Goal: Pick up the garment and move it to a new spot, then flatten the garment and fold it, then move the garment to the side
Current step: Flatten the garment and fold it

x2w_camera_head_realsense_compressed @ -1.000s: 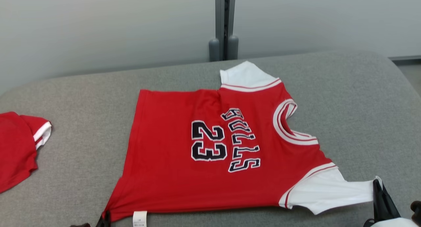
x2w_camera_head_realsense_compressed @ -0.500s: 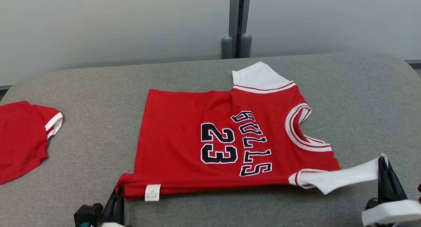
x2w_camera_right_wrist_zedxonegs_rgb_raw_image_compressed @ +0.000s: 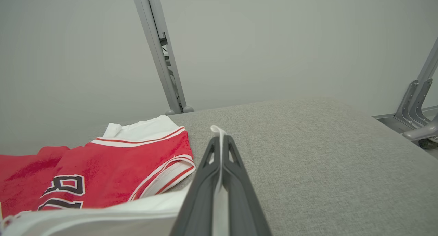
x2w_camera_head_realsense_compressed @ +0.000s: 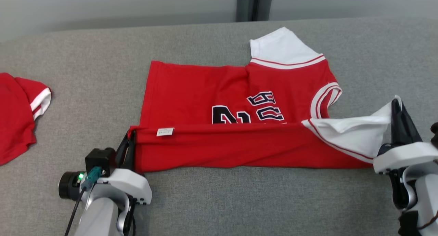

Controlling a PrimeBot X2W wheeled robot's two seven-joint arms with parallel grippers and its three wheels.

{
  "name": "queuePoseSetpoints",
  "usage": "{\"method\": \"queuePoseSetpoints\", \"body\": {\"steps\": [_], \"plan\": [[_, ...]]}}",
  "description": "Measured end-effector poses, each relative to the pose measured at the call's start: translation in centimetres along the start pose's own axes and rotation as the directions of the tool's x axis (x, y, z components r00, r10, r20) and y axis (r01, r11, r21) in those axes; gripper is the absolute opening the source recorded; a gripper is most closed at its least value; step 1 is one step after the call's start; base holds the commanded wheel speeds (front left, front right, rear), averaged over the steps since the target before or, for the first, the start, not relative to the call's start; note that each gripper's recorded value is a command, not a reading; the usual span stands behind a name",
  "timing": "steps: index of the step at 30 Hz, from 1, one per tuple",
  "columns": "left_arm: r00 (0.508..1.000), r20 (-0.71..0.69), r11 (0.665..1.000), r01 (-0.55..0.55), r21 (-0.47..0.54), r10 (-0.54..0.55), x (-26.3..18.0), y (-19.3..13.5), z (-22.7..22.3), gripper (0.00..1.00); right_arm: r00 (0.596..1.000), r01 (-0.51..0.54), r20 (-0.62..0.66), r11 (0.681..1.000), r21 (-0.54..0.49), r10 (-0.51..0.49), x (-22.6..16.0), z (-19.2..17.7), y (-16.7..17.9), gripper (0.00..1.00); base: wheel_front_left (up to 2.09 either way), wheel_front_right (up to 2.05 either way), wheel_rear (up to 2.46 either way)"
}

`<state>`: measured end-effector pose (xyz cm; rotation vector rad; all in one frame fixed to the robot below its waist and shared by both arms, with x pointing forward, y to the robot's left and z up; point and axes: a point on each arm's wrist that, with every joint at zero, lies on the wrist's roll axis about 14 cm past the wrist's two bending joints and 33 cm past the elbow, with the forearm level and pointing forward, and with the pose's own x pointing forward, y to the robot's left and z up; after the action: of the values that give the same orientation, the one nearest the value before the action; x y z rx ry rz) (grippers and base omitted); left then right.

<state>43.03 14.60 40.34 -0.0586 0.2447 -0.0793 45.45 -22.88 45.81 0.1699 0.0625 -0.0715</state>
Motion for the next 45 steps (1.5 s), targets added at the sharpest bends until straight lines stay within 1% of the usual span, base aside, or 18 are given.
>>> {"method": "queuePoseSetpoints", "body": {"steps": [5, 10, 11, 12, 13, 15, 17, 20, 24, 27, 32, 38, 41, 42, 43, 44, 45], "plan": [[1.000, -0.025, 1.000, 0.006, 0.012, -0.005, 2.1, 0.0, -0.5, 0.00, 1.000, 0.002, -0.030, 1.000, -0.027, -0.003, 2.3, -0.9, -0.1, 0.00, 0.00, 0.00, 0.00], [0.999, -0.036, 1.000, 0.014, 0.028, -0.013, 3.6, -0.1, -0.8, 0.00, 0.998, -0.011, -0.054, 0.999, -0.046, 0.009, 4.1, -1.9, 0.4, 0.00, 0.00, 0.00, 0.00], [0.999, -0.039, 0.999, 0.017, 0.034, -0.016, 3.9, -0.1, -0.9, 0.15, 0.998, -0.015, -0.058, 0.999, -0.044, 0.012, 4.4, -2.0, 0.6, 0.10, 0.00, 0.00, 0.00], [0.999, -0.040, 0.999, 0.019, 0.036, -0.018, 4.0, -0.1, -0.9, 0.79, 0.998, -0.022, -0.065, 0.999, -0.046, 0.019, 4.6, -2.3, 0.9, 0.64, 0.00, 0.00, 0.00], [0.999, -0.041, 0.999, 0.021, 0.037, -0.019, 4.1, -0.2, -1.0, 1.00, 0.997, -0.030, -0.074, 0.998, -0.049, 0.026, 4.8, -2.6, 1.2, 1.00, 0.00, 0.00, 0.00], [0.999, -0.035, 0.999, 0.016, 0.036, -0.015, 4.2, -0.1, -0.8, 1.00, 0.997, -0.038, -0.070, 0.998, -0.043, 0.035, 5.0, -2.6, 1.6, 1.00, 0.00, 0.00, 0.00], [1.000, -0.009, 1.000, -0.004, 0.022, 0.004, 4.2, 0.2, 0.0, 1.00, 0.998, -0.048, -0.039, 0.998, -0.047, 0.046, 5.2, -1.7, 1.9, 1.00, 0.00, 0.00, 0.00], [1.000, -0.009, 1.000, -0.027, -0.013, 0.027, 3.0, 0.4, -0.4, 1.00, 0.998, -0.054, -0.023, 0.998, -0.045, 0.053, 4.3, -1.3, 2.0, 1.00, 0.00, 0.00, 0.00], [0.998, -0.041, 0.998, -0.048, -0.048, 0.046, 1.2, 0.5, -1.8, 1.00, 0.995, -0.064, -0.074, 0.997, -0.032, 0.062, 1.5, -3.3, 2.0, 1.00, 0.00, 0.00, 0.00], [0.997, -0.064, 0.997, -0.045, -0.056, 0.041, 0.1, 0.0, -2.6, 1.00, 0.991, -0.058, -0.125, 0.998, -0.013, 0.056, -0.8, -5.0, 1.7, 1.00, 0.00, 0.00, 0.00], [0.996, -0.083, 0.997, -0.039, -0.064, 0.034, -0.4, -0.4, -3.3, 1.00, 0.978, -0.030, -0.205, 0.999, 0.014, 0.032, -3.5, -7.5, 1.0, 1.00, 0.00, 0.00, 0.00], [0.995, -0.098, 0.998, -0.035, -0.057, 0.029, -0.5, -0.5, -3.7, 1.00, 0.960, 0.005, -0.279, 0.999, 0.034, 0.005, -4.7, -9.9, 0.4, 1.00, 0.00, 0.00, 0.00], [0.995, -0.099, 0.998, -0.038, -0.052, 0.032, -0.6, -0.3, -3.8, 1.00, 0.949, 0.001, -0.316, 0.999, 0.051, 0.015, -4.6, -11.1, 1.0, 1.00, 0.00, 0.00, 0.00], [0.994, -0.100, 0.998, -0.039, -0.051, 0.033, -0.6, -0.2, -3.8, 1.00, 0.946, -0.009, -0.324, 0.999, 0.052, 0.025, -4.5, -11.3, 1.3, 0.73, 0.00, 0.00, 0.00], [0.994, -0.101, 0.998, -0.038, -0.052, 0.033, -0.6, -0.3, -3.8, 1.00, 0.944, -0.018, -0.329, 0.999, 0.048, 0.033, -4.4, -11.4, 1.3, 0.26, 0.00, 0.00, 0.00], [0.994, -0.105, 0.998, -0.041, -0.052, 0.035, -0.7, -0.2, -4.0, 1.00, 0.943, -0.022, -0.329, 0.998, 0.051, 0.038, -4.2, -11.3, 1.5, 0.00, 0.00, 0.00, 0.00], [0.994, -0.105, 0.998, -0.041, -0.052, 0.035, -0.7, -0.2, -4.0, 1.00, 0.943, -0.022, -0.329, 0.998, 0.051, 0.038, -4.2, -11.3, 1.5, 0.00, 0.00, 0.00, 0.00]]}}
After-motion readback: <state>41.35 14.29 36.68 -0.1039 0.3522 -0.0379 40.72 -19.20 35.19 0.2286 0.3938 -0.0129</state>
